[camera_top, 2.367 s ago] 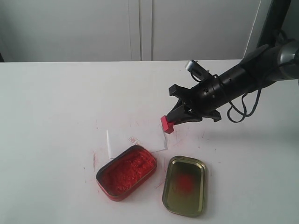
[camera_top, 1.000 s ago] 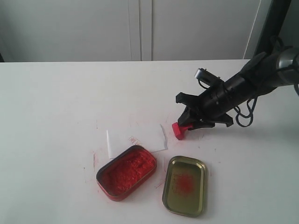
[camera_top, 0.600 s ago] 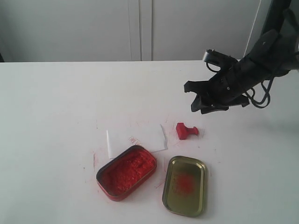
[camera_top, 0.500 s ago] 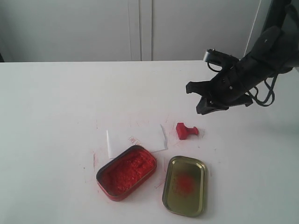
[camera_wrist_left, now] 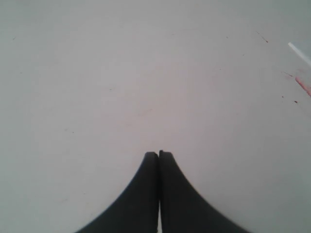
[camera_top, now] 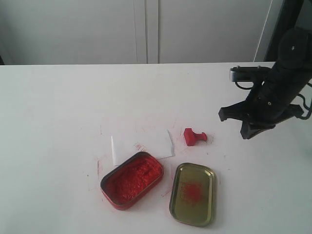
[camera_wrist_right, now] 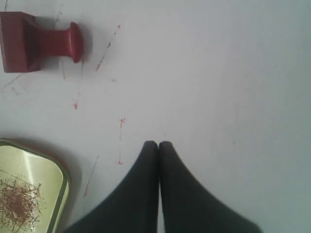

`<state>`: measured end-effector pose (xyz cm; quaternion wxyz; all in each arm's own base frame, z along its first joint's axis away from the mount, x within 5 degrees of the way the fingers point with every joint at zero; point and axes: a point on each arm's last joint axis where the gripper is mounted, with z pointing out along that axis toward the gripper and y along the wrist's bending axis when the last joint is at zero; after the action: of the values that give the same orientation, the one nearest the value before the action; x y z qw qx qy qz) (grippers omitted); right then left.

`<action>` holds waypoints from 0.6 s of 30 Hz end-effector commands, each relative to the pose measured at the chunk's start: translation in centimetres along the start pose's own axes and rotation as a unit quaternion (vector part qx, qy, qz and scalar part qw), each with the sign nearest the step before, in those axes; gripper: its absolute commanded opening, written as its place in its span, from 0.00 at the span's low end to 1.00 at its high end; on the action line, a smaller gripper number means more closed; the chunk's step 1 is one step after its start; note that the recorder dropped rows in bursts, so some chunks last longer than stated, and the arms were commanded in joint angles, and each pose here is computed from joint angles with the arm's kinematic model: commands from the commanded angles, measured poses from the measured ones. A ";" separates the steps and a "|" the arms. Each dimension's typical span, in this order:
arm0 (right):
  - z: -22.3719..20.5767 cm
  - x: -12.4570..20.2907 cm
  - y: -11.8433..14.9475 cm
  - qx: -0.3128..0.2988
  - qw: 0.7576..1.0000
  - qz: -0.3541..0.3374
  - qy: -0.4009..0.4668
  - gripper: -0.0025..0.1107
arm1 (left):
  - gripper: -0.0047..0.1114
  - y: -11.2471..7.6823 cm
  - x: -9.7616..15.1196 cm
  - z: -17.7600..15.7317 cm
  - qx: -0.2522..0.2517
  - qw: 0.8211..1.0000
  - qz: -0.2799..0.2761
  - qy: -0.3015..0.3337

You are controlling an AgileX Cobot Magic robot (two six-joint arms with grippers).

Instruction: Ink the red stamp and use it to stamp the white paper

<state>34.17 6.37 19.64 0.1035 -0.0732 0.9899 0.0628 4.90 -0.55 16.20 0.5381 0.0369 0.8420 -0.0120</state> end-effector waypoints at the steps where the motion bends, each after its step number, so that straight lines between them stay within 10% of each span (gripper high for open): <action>1: -1.0 0.8 -0.9 0.008 1.000 0.012 -0.013 0.02 | 0.04 0.0 0.2 0.1 0.001 1.000 -0.007 -0.001; 18: -5.3 5.2 -4.5 0.032 0.996 0.052 -0.070 0.02 | 0.04 0.0 0.2 0.1 0.001 1.000 -0.007 -0.001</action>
<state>29.74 0.75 22.42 0.1517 0.0049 0.9871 0.0506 4.90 -0.55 16.20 0.5381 0.0369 0.8420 -0.0120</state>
